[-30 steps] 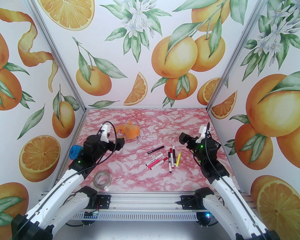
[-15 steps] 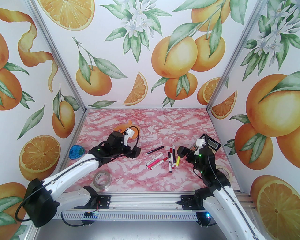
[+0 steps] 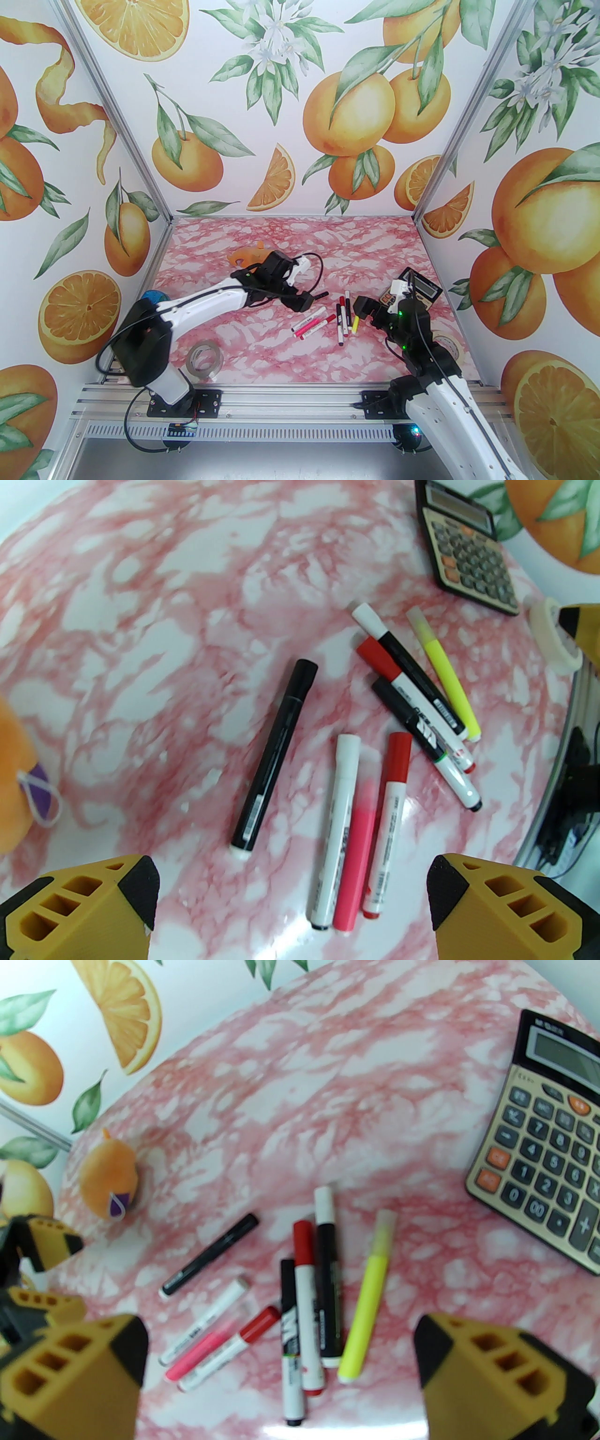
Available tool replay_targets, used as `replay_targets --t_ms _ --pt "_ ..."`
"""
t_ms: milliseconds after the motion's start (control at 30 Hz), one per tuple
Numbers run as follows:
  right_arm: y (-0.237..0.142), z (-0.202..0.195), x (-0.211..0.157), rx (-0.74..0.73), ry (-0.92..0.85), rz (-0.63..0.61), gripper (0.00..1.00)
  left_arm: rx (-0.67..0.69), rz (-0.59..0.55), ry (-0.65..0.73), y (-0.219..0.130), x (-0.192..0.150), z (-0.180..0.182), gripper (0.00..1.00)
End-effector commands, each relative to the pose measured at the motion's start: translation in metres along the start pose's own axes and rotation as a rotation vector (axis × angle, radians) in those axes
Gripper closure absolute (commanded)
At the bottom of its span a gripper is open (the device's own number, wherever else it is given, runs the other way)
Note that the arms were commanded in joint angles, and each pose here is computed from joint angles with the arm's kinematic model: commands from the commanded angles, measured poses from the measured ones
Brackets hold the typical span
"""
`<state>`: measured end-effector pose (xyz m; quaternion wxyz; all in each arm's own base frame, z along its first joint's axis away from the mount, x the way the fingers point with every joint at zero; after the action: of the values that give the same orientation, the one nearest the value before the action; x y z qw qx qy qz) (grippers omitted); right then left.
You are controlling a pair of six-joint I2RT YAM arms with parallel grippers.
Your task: Open the pen caps
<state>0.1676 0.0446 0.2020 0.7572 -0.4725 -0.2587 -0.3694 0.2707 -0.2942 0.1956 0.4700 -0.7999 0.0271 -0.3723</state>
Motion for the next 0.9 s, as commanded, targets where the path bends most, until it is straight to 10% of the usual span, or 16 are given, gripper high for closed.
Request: replay_targets --t_ms 0,867 --pt "-0.002 0.006 -0.003 0.063 -0.004 0.037 0.0 0.0 0.068 0.066 0.012 0.005 -0.008 0.07" --pt "0.001 0.008 -0.006 0.097 0.026 0.064 0.0 0.038 0.361 0.195 0.087 0.021 0.0 0.36"
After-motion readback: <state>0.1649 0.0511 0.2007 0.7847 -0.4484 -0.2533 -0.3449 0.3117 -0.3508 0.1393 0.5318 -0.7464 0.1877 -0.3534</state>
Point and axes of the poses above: each hand's point on the last joint's axis, 136 mm out from that joint toward the fingers, its own y axis out along the fingers, its own z axis along the line the jaws close on, x = y × z, the point moved 9 cm from there along -y, back along the fingers, and after that the axes turned 9 degrees about -y, right-handed, at the moved point
